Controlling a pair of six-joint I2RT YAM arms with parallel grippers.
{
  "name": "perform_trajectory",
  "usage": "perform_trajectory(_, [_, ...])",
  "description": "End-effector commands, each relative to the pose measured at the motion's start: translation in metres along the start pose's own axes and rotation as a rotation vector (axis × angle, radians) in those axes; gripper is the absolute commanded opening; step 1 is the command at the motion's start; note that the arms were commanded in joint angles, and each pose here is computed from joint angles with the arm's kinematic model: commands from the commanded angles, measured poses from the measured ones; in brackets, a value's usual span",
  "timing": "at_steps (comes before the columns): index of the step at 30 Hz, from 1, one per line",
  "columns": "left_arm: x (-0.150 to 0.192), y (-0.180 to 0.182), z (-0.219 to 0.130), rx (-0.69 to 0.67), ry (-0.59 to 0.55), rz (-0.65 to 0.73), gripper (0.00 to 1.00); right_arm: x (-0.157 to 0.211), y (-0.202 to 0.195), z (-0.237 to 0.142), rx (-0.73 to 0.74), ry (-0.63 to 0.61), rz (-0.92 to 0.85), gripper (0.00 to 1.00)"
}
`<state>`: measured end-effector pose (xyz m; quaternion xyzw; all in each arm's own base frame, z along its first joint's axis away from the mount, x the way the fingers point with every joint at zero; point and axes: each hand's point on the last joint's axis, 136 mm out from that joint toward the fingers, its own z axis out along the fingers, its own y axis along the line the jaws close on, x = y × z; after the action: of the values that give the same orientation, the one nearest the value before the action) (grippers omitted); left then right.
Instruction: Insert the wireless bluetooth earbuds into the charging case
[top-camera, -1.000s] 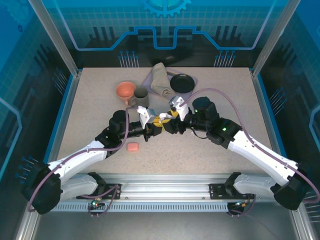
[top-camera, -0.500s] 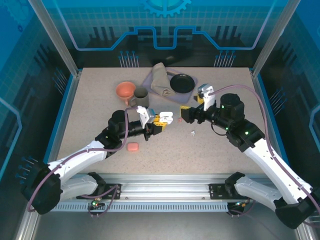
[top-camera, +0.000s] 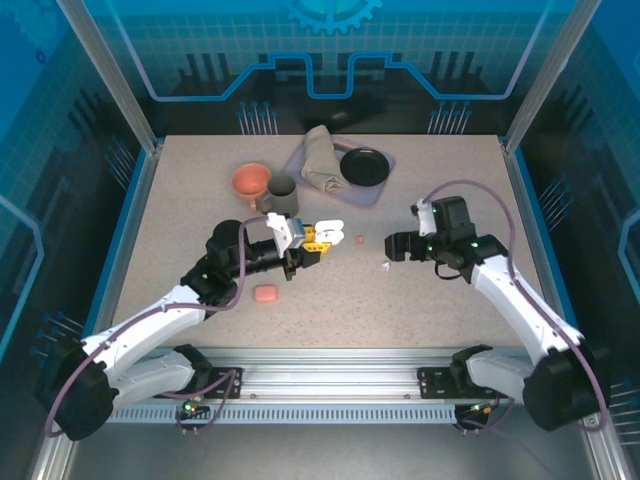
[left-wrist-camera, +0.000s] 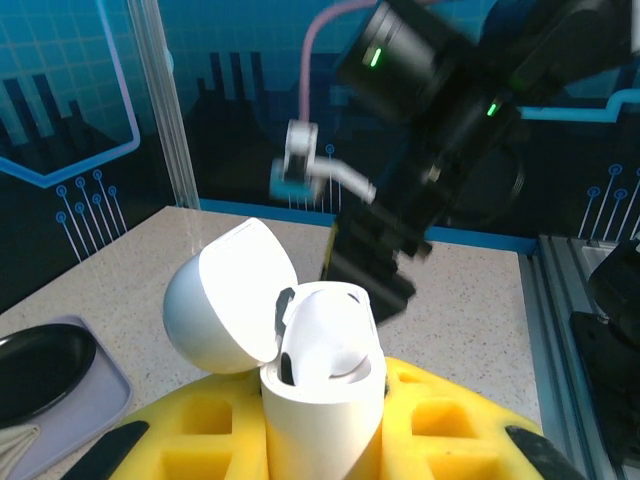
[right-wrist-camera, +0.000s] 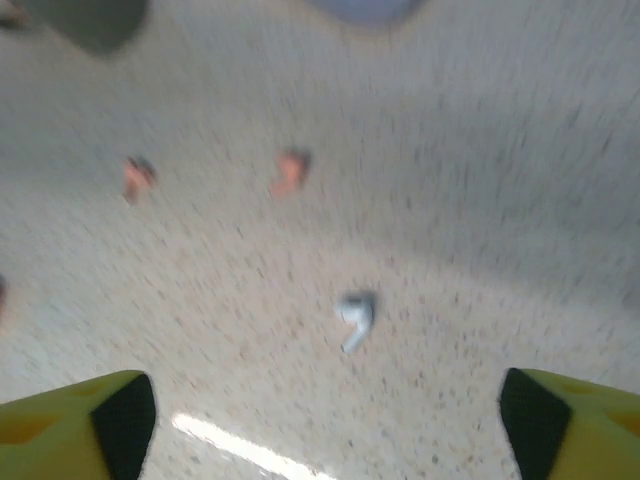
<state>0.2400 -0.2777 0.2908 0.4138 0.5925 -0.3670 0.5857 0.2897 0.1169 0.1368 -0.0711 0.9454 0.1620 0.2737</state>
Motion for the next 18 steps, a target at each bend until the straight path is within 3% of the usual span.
perform_trajectory(1, [-0.023,-0.009,-0.003,0.038,-0.038,0.059,0.0,0.027,-0.008,0.023,0.002,0.147,0.029,0.83])
perform_trajectory(6, [-0.023,-0.009,-0.002,0.037,-0.03,0.054,0.0,0.033,-0.008,0.049,0.002,0.266,0.032,0.74])
perform_trajectory(10, [-0.02,-0.008,-0.002,0.038,-0.024,0.044,0.0,0.036,-0.009,0.068,0.009,0.347,0.031,0.73])
perform_trajectory(18, [-0.016,-0.008,-0.004,0.029,-0.013,0.036,0.0,0.036,0.001,0.1,0.051,0.397,0.002,0.73])
